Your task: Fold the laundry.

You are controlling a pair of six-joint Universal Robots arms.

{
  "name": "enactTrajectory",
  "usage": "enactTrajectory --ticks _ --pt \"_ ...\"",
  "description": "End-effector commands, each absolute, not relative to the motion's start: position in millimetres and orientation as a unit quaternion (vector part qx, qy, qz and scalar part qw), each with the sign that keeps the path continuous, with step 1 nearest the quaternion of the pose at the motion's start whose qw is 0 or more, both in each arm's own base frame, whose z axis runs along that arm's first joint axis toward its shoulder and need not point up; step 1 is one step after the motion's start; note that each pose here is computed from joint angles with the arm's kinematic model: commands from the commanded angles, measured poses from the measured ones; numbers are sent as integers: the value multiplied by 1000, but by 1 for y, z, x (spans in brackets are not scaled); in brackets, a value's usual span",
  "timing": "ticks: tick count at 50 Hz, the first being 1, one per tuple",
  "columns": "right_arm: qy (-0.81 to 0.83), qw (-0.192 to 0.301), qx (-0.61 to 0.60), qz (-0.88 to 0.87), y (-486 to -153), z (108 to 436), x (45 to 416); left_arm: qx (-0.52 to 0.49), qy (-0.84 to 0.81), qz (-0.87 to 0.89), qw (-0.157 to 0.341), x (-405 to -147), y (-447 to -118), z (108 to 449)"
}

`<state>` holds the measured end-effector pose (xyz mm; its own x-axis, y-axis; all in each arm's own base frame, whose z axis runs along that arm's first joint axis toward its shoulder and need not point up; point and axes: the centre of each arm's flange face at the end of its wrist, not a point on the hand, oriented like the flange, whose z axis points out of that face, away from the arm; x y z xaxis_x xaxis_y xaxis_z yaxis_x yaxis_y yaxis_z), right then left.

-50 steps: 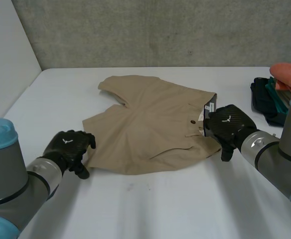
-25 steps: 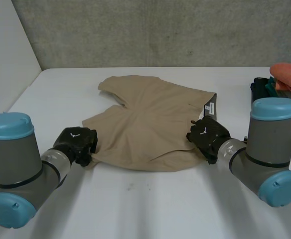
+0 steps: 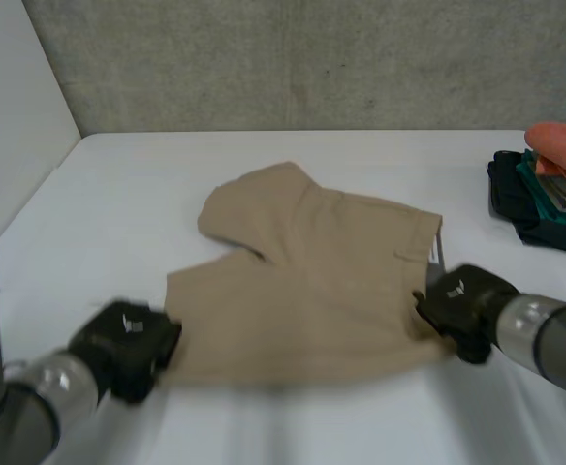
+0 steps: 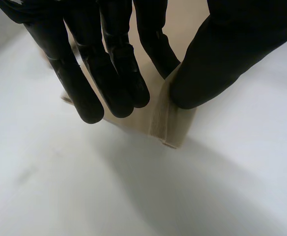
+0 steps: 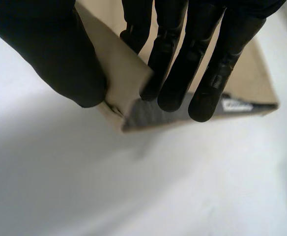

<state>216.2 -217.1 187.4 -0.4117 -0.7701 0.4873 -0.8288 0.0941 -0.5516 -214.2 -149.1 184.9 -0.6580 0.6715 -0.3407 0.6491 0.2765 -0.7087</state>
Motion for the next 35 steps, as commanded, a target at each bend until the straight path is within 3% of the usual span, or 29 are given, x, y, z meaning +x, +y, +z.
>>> enactTrajectory --ticks 1,7,11,15,20,27,35 --pt "-751 35 571 330 -197 186 201 -500 -796 339 33 -213 -91 180" --pt "-756 26 575 310 -189 182 197 -512 -787 343 30 -219 -95 181" --pt "-764 26 561 317 -197 185 192 -510 -777 368 30 -233 -116 189" --pt "-764 39 525 374 -223 196 191 -504 -749 430 22 -257 -159 196" --pt "-765 36 432 477 -263 211 197 -468 -680 565 -1 -298 -241 203" --pt "-759 35 390 520 -308 189 208 -433 -572 696 -45 -337 -319 193" --pt "-704 124 340 611 -357 172 238 -395 -480 778 -89 -360 -382 162"
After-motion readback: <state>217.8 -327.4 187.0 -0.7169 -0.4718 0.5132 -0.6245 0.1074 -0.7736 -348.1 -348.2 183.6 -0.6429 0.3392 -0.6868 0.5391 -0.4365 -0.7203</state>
